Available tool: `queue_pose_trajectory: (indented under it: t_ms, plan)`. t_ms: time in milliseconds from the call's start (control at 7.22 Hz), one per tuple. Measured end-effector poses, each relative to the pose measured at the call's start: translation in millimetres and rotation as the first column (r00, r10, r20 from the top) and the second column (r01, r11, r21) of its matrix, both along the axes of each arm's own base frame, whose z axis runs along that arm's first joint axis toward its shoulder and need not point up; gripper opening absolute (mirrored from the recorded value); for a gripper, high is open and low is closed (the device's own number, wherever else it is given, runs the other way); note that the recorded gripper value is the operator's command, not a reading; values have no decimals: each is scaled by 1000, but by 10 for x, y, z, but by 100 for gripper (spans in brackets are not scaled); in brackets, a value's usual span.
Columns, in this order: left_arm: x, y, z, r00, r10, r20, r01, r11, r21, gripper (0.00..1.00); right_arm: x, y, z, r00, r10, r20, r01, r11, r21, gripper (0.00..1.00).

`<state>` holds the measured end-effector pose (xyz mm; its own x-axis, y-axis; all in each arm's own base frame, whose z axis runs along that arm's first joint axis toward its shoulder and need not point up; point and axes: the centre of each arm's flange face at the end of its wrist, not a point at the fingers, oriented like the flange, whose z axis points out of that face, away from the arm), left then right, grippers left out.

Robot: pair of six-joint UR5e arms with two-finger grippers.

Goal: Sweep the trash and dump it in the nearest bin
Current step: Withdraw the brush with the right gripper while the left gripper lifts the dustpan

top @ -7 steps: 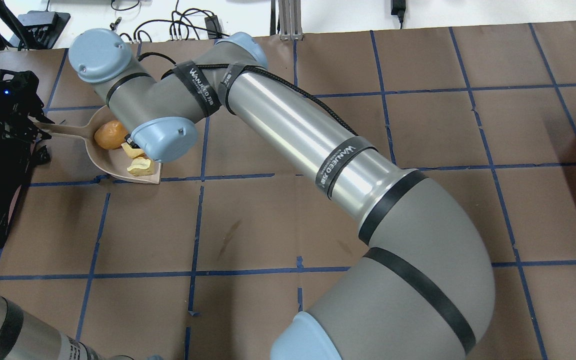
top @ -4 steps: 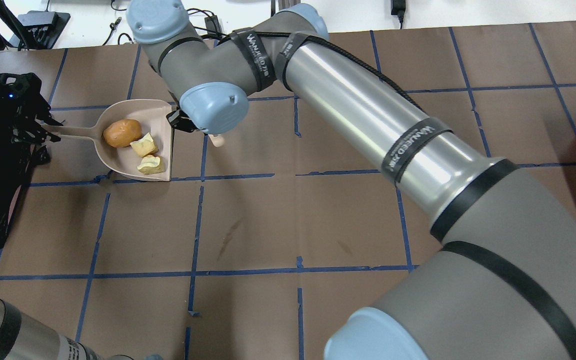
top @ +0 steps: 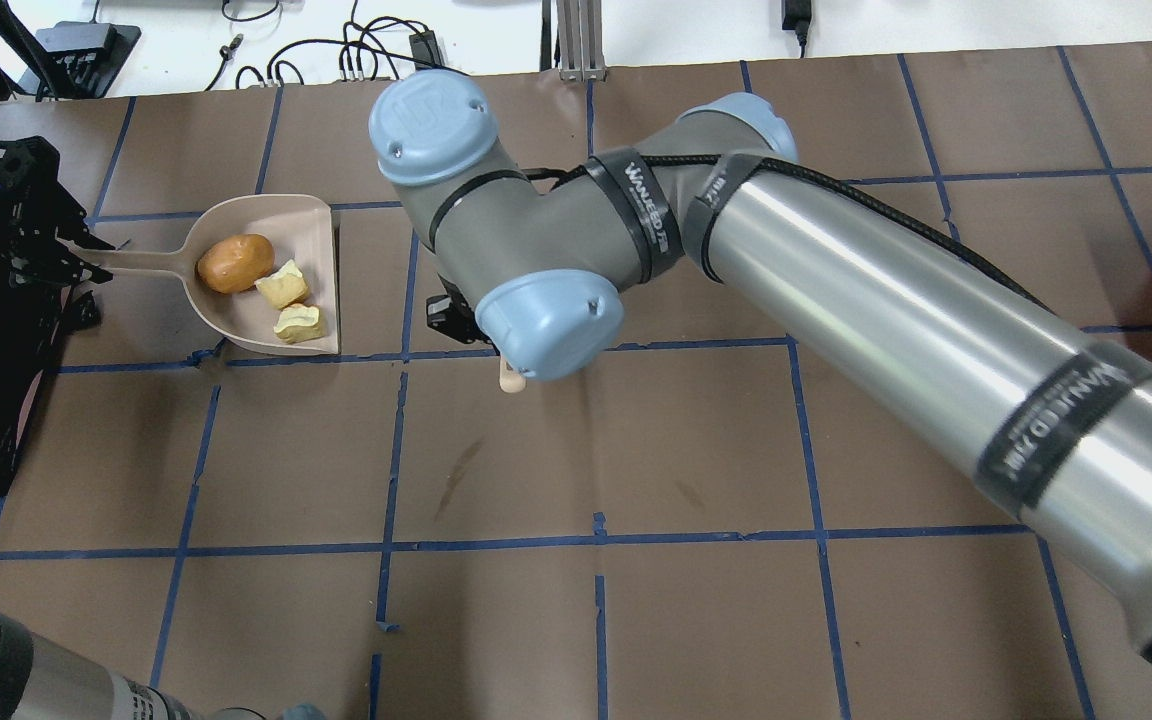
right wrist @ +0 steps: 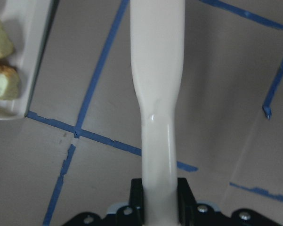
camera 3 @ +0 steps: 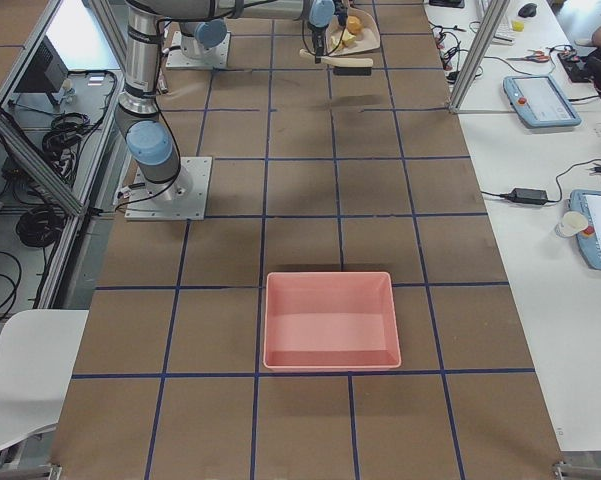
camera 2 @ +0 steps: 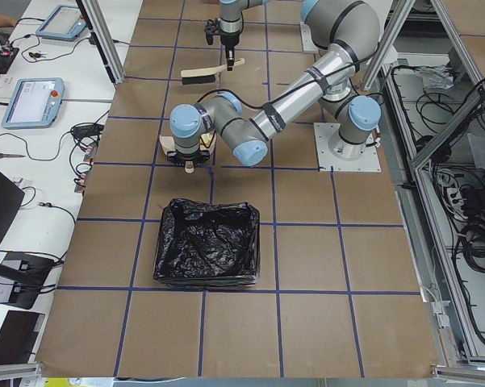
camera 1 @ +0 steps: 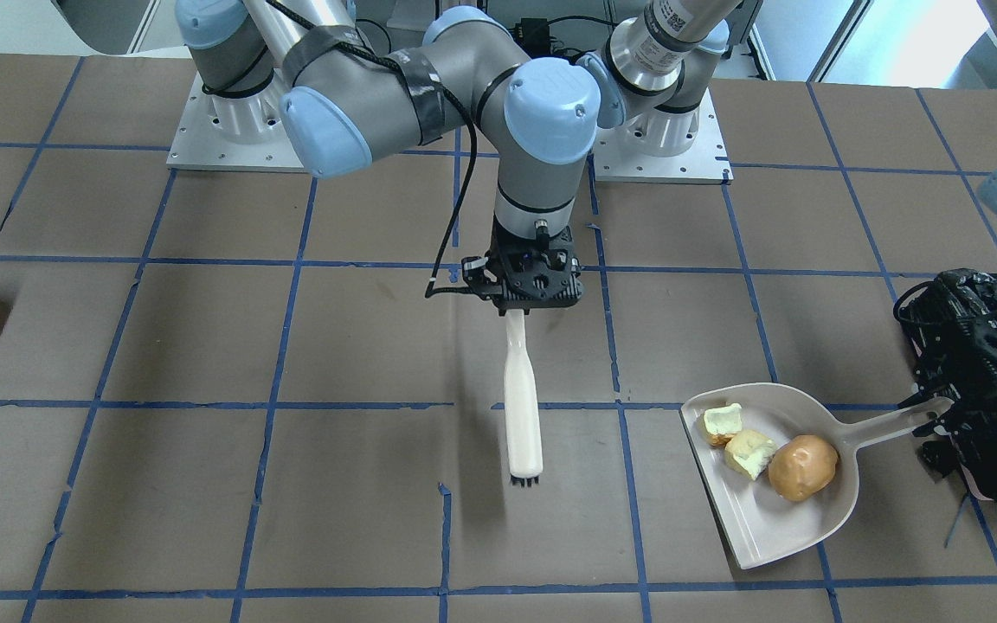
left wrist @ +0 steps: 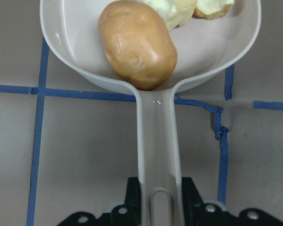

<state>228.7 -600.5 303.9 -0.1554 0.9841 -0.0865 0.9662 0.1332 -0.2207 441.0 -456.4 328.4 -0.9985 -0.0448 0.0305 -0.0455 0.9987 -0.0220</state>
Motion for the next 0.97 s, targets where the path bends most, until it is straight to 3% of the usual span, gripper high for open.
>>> queue_pose_trajectory:
  t_ms: [416,693,970]
  plan:
    - [151,155,54,997,66,-42,-66,998,7,8,-584,999,-23,997,-79,1,79,997,-3,1]
    - [161,154,71,995,78,-54,-79,997,-2,8,-581,1279,-414,997,-69,41,71,996,-51,1]
    - [301,206,161,990,110,-91,-112,993,-22,8,-417,1439,-767,999,-11,46,14,997,-81,1]
